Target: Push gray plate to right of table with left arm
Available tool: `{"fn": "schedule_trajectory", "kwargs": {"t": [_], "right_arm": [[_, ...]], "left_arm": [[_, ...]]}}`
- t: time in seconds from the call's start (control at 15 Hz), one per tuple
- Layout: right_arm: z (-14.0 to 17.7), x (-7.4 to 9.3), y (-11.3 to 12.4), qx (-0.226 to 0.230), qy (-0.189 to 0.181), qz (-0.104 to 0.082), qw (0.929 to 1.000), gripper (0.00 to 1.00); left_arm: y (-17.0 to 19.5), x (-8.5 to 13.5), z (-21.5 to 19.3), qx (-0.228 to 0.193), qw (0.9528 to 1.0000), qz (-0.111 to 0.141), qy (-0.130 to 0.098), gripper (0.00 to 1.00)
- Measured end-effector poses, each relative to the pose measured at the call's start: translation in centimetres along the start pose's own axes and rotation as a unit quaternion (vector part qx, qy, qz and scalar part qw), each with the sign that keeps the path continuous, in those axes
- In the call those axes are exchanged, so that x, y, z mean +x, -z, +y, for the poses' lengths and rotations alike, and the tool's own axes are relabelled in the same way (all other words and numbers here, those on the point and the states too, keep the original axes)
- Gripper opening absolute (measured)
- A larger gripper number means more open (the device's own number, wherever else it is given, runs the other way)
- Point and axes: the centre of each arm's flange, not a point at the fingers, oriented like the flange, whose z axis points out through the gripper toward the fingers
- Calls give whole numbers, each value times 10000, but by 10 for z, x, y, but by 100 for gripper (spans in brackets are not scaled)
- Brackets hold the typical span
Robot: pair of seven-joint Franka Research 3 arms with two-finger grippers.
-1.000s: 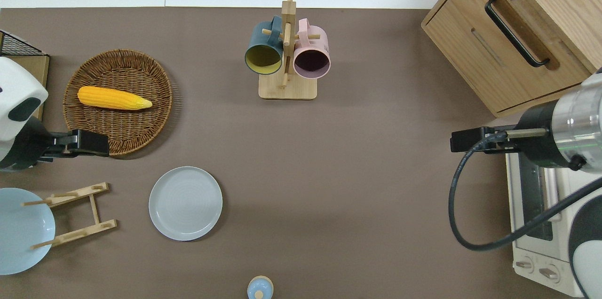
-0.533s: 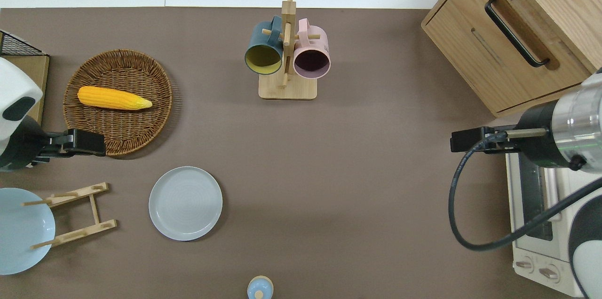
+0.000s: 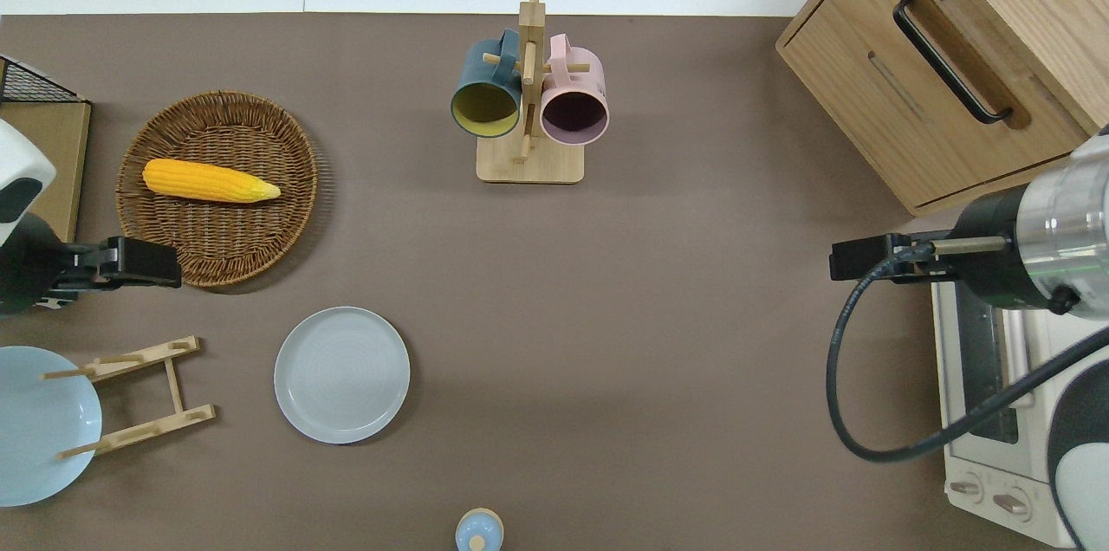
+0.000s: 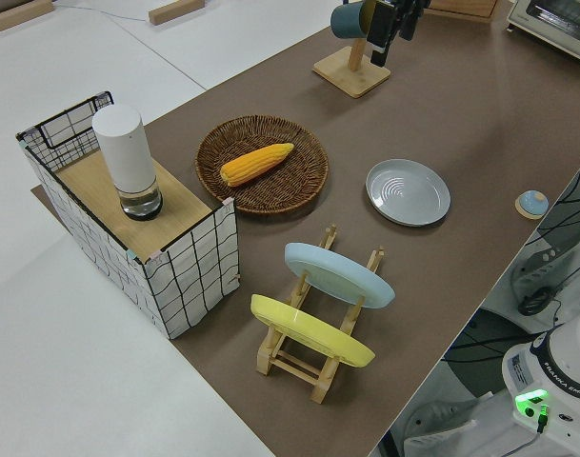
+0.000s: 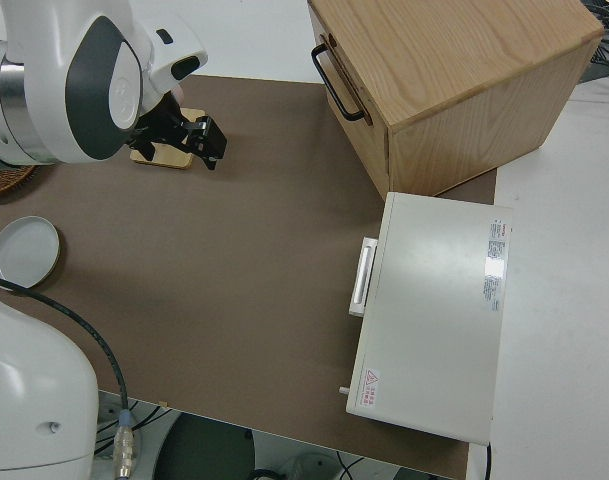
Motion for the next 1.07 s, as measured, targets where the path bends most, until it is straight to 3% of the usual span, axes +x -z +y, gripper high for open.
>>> {"fn": "schedule_trajectory", "kwargs": {"t": [0.47,1.07], "right_arm": [[0,0,0,0,0,0,10000,100],[0,0,0,0,0,0,10000,100]], "left_arm": [[-26,0,2,21,9998,-175,-16,100],[-133,-12,7,46,9958,-913,-52,100]]}}
